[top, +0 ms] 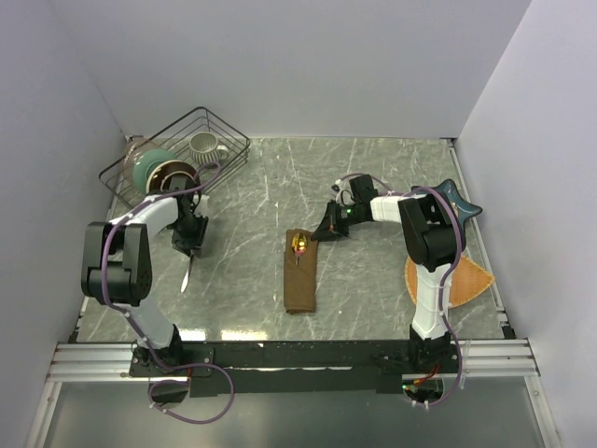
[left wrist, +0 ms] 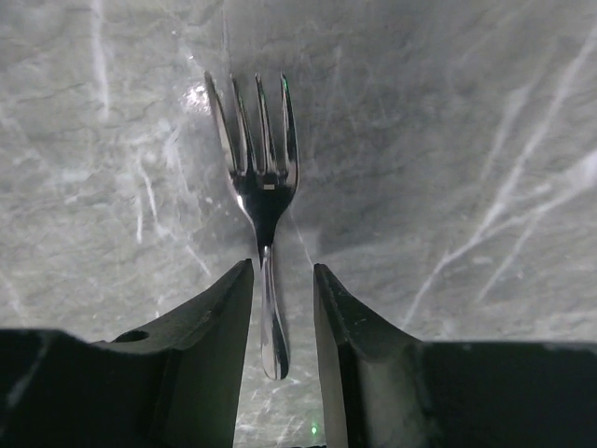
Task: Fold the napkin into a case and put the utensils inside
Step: Pick up the fork from the center of the board.
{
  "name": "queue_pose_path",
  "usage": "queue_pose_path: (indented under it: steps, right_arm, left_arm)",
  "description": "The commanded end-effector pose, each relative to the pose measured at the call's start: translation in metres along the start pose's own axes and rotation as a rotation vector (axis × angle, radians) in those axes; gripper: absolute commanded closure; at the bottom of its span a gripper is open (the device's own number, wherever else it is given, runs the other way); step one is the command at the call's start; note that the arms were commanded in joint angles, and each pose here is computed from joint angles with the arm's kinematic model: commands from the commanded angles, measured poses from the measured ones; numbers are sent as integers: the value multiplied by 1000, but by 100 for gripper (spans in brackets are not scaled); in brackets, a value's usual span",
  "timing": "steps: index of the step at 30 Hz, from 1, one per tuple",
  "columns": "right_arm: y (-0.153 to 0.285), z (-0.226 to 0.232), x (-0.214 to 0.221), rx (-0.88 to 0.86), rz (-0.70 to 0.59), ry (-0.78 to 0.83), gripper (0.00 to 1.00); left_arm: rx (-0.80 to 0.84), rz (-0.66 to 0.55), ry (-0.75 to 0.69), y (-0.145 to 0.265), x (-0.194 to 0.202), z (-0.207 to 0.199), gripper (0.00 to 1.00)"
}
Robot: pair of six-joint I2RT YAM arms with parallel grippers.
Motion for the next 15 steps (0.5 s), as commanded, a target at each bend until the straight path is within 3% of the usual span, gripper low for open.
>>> queue_pose_path:
  steps: [1, 5, 10, 12, 15]
  right_arm:
    - [12, 8, -5, 13, -35, 31, 100]
    - [11, 8, -4, 12, -35, 26, 100]
    - [12, 7, -5, 14, -37, 30, 100]
    - [13, 5, -6, 19, -42, 18, 100]
    - [12, 4, -6, 21, -51, 4, 100]
  left_arm:
    - [-20, 13, 1, -12, -3, 4, 63]
    - [-46, 40, 20, -19, -1, 7, 65]
    - [-5, 17, 35, -10, -12, 0, 94]
    - [54, -54, 94, 9, -33, -13, 99]
    - [87, -204, 161, 43, -70, -49, 99]
Point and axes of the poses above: each gripper's point midway between its finger pads, its own y axis back along the fingers, its own z axis along the line the jaws close on, x = y × z, the point moved 7 cm from there along y, back along the fingers, and after that the axes turned 9 degrees about y, right-handed, at the moved point
